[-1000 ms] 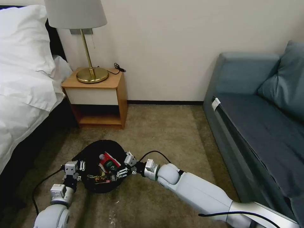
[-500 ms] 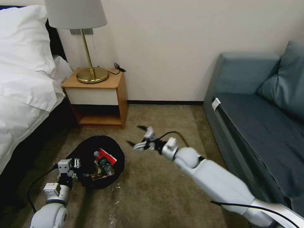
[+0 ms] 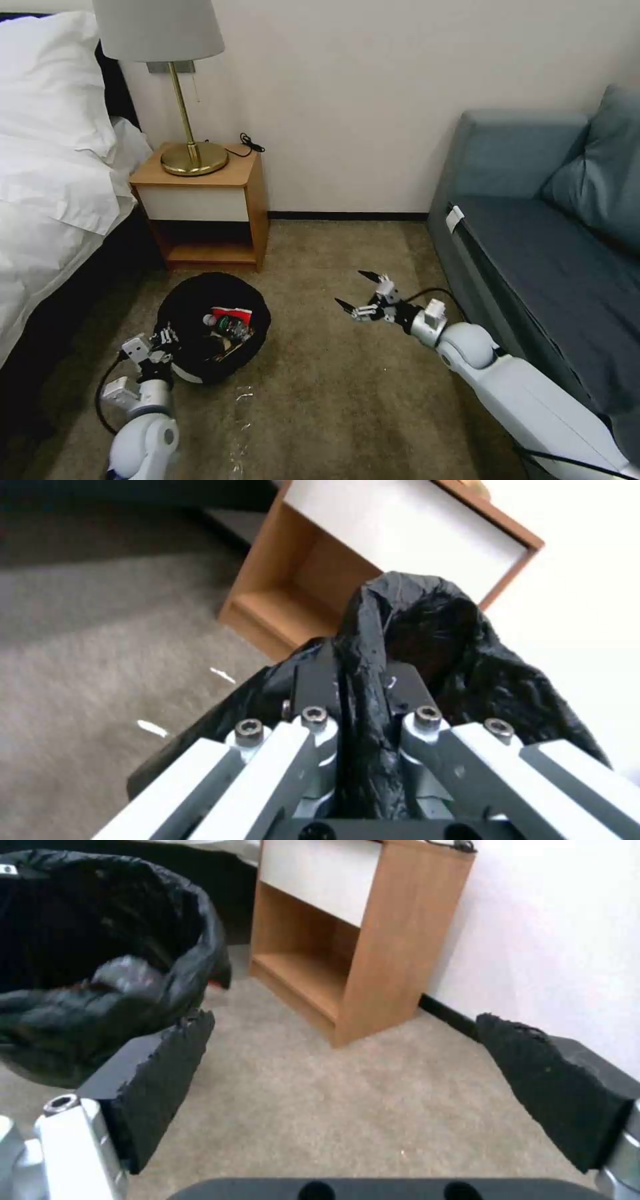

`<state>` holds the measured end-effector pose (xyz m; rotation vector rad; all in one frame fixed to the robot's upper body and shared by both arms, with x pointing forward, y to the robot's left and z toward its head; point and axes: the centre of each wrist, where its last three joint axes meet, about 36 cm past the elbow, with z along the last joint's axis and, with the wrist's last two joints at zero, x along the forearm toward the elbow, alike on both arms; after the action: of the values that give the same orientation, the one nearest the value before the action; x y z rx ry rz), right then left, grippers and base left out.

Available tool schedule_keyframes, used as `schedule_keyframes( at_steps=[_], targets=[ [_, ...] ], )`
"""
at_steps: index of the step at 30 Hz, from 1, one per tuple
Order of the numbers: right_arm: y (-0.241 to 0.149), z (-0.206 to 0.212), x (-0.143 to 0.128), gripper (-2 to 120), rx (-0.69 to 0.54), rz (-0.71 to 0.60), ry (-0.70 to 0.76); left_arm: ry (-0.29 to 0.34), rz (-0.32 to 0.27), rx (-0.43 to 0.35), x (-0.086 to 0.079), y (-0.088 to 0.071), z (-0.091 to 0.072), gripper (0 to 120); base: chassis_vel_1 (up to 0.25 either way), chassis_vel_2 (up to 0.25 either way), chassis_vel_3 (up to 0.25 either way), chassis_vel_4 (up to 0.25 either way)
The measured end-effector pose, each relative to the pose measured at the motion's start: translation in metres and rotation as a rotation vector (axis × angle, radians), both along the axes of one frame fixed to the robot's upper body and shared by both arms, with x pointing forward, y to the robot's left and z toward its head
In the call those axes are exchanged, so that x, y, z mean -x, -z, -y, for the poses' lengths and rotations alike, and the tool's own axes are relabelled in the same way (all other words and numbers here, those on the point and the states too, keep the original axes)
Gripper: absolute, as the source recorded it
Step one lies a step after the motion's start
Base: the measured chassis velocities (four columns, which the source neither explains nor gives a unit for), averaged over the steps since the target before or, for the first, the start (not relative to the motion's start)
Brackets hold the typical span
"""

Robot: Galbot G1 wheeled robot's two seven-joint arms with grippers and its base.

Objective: Pick up the trash bin, then pick up the garbage on the floor and place it into the trash bin.

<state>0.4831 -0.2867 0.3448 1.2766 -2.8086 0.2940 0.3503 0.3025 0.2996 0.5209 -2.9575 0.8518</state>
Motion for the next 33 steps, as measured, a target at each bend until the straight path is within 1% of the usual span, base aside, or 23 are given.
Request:
schedule_keyframes(
  at_steps=[1,2,3,4,6,7,10,11,13,15,16,18,19,21,22,24,25,26,27,28,30,32,33],
  targets=[
    [0.000,0.000,0.000,100,0.000,0.000,0.000,0.000,0.000,0.000,0.000,0.000,0.000,7,0.000,0.000,0.000,0.000],
    [0.002,0.001,0.003,100,0.001,-0.004,0.002,-0.013,0.012,0.057,0.000,0.008,0.004,7,0.000,0.000,0.000,0.000],
    [0.004,0.001,0.005,100,0.001,-0.007,0.002,-0.021,0.017,0.084,0.000,0.013,0.005,7,0.000,0.000,0.000,0.000],
    [0.004,0.001,0.005,100,0.001,-0.007,0.002,-0.021,0.017,0.084,0.000,0.013,0.005,7,0.000,0.000,0.000,0.000],
    [0.006,0.001,0.008,100,-0.003,-0.011,0.005,-0.043,0.023,0.118,0.002,0.024,0.005,7,0.000,0.000,0.000,0.000],
    [0.006,0.001,0.008,100,-0.003,-0.011,0.005,-0.043,0.023,0.118,0.002,0.024,0.005,7,0.000,0.000,0.000,0.000],
    [0.012,-0.002,0.014,100,-0.007,-0.026,0.005,-0.065,0.000,0.102,0.016,0.043,-0.004,7,0.000,0.000,0.000,0.000],
    [0.012,-0.002,0.014,100,-0.007,-0.026,0.005,-0.065,0.000,0.102,0.016,0.043,-0.004,7,0.000,0.000,0.000,0.000],
    [0.016,-0.007,0.019,100,-0.009,-0.039,0.003,-0.071,-0.020,0.083,0.028,0.052,-0.016,7,0.000,0.000,0.000,0.000],
    [0.017,-0.009,0.020,100,-0.012,-0.046,0.004,-0.071,-0.027,0.080,0.032,0.054,-0.020,7,0.000,0.000,0.000,0.000],
    [0.018,-0.013,0.022,100,-0.017,-0.053,0.004,-0.072,-0.044,0.079,0.037,0.058,-0.025,12,0.000,0.000,0.000,0.000],
    [0.019,-0.016,0.024,100,-0.021,-0.060,0.006,-0.074,-0.048,0.069,0.042,0.061,-0.032,21,0.000,0.000,0.000,0.000],
    [0.019,-0.016,0.024,100,-0.021,-0.060,0.006,-0.074,-0.048,0.069,0.042,0.061,-0.032,21,0.000,0.000,0.000,0.000],
    [0.022,-0.018,0.027,100,-0.020,-0.066,0.010,-0.069,-0.058,0.054,0.046,0.062,-0.037,32,0.000,0.000,0.000,0.000],
    [0.022,-0.018,0.027,100,-0.020,-0.066,0.010,-0.069,-0.058,0.054,0.046,0.062,-0.037,32,0.000,0.000,0.000,0.000],
    [0.023,-0.019,0.031,100,-0.019,-0.071,0.013,-0.066,-0.057,0.039,0.047,0.058,-0.041,41,0.000,0.000,0.000,0.000],
    [0.023,-0.019,0.031,100,-0.019,-0.071,0.013,-0.066,-0.057,0.039,0.047,0.058,-0.041,41,0.000,0.000,0.000,0.000],
    [0.025,-0.018,0.033,100,-0.019,-0.076,0.016,-0.063,-0.049,0.024,0.046,0.051,-0.044,49,0.000,0.000,0.000,0.000],
    [0.026,-0.018,0.035,100,-0.018,-0.078,0.019,-0.059,-0.043,0.014,0.045,0.047,-0.046,52,0.000,0.000,0.000,0.000],
    [0.026,-0.018,0.035,100,-0.018,-0.078,0.019,-0.059,-0.043,0.014,0.045,0.047,-0.046,52,0.000,0.000,0.000,0.000],
    [0.029,-0.017,0.040,100,-0.019,-0.086,0.025,-0.050,-0.028,-0.010,0.041,0.036,-0.051,66,0.000,0.000,0.000,0.000],
    [0.031,-0.017,0.043,100,-0.018,-0.090,0.027,-0.047,-0.025,-0.020,0.039,0.033,-0.052,69,0.000,0.000,0.000,0.000],
    [0.033,-0.016,0.046,100,-0.016,-0.095,0.031,-0.038,-0.019,-0.042,0.038,0.028,-0.054,77,0.000,0.000,0.000,0.000]
  ],
)
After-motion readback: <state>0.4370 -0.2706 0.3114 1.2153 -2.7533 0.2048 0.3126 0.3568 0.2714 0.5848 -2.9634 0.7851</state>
